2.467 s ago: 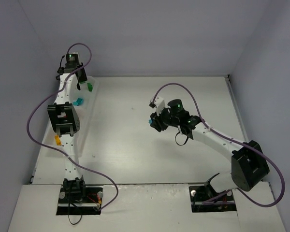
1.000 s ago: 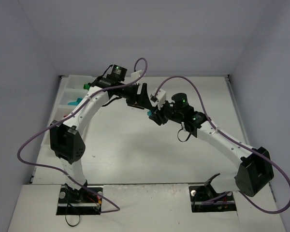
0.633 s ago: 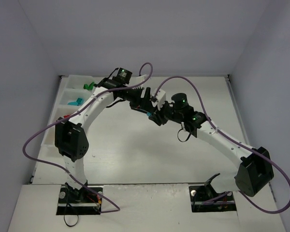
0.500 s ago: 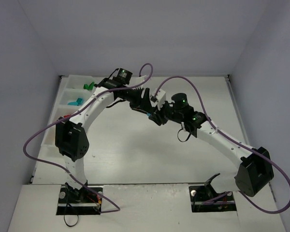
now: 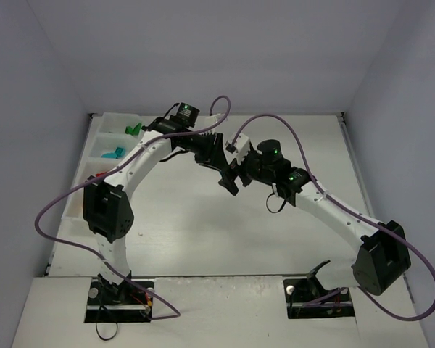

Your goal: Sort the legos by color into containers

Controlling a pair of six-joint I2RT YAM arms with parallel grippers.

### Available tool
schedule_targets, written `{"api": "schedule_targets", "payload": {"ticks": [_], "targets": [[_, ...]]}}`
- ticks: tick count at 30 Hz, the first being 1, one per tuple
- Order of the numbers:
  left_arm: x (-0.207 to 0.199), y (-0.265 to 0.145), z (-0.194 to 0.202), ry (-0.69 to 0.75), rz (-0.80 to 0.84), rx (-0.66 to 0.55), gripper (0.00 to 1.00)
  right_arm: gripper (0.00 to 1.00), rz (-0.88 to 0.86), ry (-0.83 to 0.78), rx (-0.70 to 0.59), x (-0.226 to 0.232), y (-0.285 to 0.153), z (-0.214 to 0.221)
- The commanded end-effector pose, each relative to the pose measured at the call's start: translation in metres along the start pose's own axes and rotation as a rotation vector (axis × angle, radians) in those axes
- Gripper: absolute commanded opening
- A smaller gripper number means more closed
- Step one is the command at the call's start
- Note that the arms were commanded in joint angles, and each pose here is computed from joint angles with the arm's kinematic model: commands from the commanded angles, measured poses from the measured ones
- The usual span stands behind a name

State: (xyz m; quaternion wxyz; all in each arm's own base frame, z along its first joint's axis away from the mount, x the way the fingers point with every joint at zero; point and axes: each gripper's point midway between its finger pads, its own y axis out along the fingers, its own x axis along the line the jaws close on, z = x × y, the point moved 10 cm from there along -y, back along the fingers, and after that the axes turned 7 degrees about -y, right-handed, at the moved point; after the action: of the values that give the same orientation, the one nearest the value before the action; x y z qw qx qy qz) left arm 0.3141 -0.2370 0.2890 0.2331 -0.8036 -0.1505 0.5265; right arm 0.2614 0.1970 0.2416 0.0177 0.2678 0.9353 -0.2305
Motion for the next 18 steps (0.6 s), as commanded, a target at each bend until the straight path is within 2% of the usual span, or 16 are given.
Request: {"api": "schedule_targets", "payload": {"ticks": [1,6,11,16,18], "targets": [[-0.019,-0.023,-0.009,0.107,0.002,-0.073,0.00,0.94,0.053,-0.025,-0.094,-0.008,-0.008,-0.023],[-0.014,-0.032,-0.011,0.104,-0.021,-0.093,0.00,0.93,0.051,-0.029,-0.081,-0.007,-0.010,-0.020],[-0.018,-0.035,-0.014,0.114,-0.013,-0.105,0.00,0.74,0.023,-0.031,-0.069,-0.006,-0.006,-0.017],[-0.020,-0.035,-0.014,0.107,0.009,-0.098,0.00,0.63,0.020,-0.033,-0.066,-0.008,-0.001,-0.017],[-0.020,-0.034,-0.014,0.104,0.009,-0.095,0.00,0.62,0.027,-0.037,-0.071,-0.009,-0.001,-0.019]]}}
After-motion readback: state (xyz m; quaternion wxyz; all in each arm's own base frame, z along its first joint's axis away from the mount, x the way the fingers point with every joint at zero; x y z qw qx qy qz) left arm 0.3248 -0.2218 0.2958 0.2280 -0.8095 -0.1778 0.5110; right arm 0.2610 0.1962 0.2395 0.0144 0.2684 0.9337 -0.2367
